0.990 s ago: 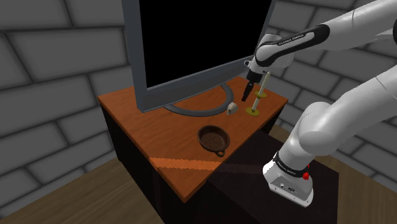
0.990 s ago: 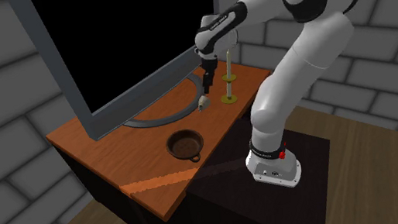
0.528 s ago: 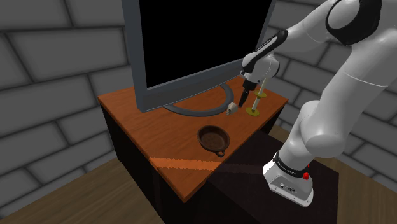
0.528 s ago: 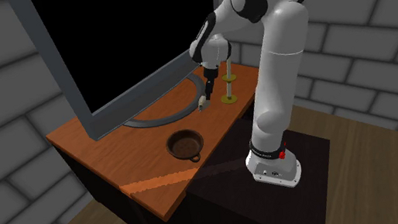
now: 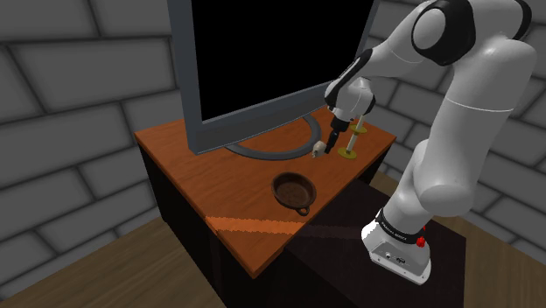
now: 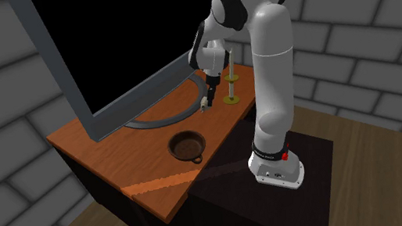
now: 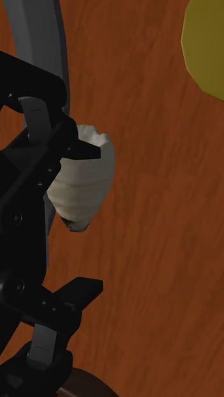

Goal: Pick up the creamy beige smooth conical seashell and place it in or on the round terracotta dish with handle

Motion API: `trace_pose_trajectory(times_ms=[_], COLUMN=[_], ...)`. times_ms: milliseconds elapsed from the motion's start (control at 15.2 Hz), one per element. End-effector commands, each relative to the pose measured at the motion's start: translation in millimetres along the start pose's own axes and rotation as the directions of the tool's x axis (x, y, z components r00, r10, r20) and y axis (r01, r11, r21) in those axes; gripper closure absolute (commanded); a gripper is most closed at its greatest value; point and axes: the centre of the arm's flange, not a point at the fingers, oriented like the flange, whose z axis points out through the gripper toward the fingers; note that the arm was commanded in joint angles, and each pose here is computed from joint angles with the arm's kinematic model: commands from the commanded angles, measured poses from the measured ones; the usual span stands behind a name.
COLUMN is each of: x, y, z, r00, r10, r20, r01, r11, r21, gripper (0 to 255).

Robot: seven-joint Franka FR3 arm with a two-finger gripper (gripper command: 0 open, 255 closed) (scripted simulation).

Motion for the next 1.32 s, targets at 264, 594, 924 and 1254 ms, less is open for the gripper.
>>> trace_pose_trajectory(times_ms=[264,594,924,1254], x=[2,2,-3,4], y=[-4,-4,0,-7], z=[10,9,10,-6], r00=[1.000,1.000,1.000,1.000], r10=[-0.008,-0.008,-0.008,-0.008], r20=[0.009,0.010,0.008,0.009], r01=[0.008,0.008,0.008,0.008], r11=[1.000,1.000,1.000,1.000], r21=[0.009,0.009,0.009,0.009], gripper=[0,255,255,255])
